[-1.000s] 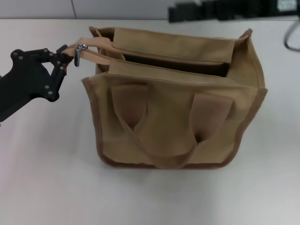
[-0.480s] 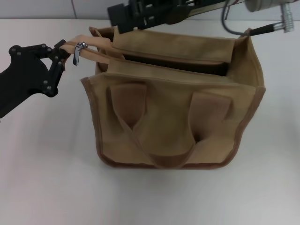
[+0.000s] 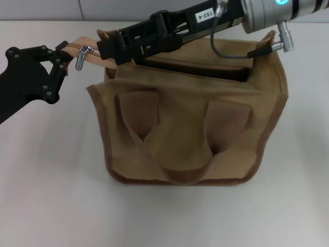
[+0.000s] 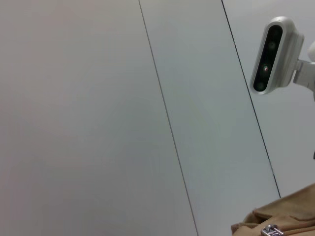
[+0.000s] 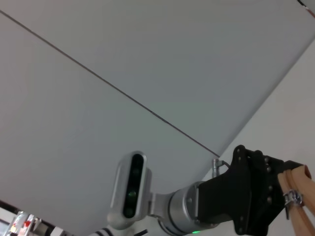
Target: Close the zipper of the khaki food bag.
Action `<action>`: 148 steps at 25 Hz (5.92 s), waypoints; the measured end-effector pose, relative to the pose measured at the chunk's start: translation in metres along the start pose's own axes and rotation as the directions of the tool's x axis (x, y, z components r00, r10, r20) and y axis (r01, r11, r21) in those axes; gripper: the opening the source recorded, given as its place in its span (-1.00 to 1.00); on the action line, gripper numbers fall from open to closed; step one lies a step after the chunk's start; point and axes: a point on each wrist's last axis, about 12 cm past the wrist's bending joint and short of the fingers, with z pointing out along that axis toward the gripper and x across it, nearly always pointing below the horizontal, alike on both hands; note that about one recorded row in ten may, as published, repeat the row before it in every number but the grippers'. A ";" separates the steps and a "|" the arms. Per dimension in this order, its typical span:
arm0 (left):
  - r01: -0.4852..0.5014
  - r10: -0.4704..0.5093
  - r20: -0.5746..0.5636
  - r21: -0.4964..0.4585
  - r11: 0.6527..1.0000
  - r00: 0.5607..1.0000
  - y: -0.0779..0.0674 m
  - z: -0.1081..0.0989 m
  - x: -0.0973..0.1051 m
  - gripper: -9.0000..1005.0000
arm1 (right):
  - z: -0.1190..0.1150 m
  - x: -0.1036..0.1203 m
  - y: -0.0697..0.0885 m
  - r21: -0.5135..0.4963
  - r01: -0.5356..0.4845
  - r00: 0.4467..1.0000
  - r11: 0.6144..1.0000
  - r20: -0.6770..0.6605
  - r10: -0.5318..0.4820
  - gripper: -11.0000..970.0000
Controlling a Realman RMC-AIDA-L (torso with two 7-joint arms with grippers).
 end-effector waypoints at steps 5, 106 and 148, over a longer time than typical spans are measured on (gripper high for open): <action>0.010 -0.010 0.000 0.011 1.000 1.000 0.001 0.002 -0.002 -0.95 | 0.011 0.000 -0.004 0.037 -0.015 1.000 0.999 -0.010 0.015 0.44; 0.135 -0.157 0.125 0.167 0.977 0.980 0.010 0.030 -0.034 -0.95 | 0.027 0.001 -0.009 0.048 0.053 0.996 0.997 0.064 -0.056 0.43; 0.156 -0.174 0.137 0.131 0.979 0.975 0.010 0.026 -0.032 -0.95 | 0.027 0.003 -0.014 0.081 0.041 0.997 0.996 0.065 -0.047 -0.96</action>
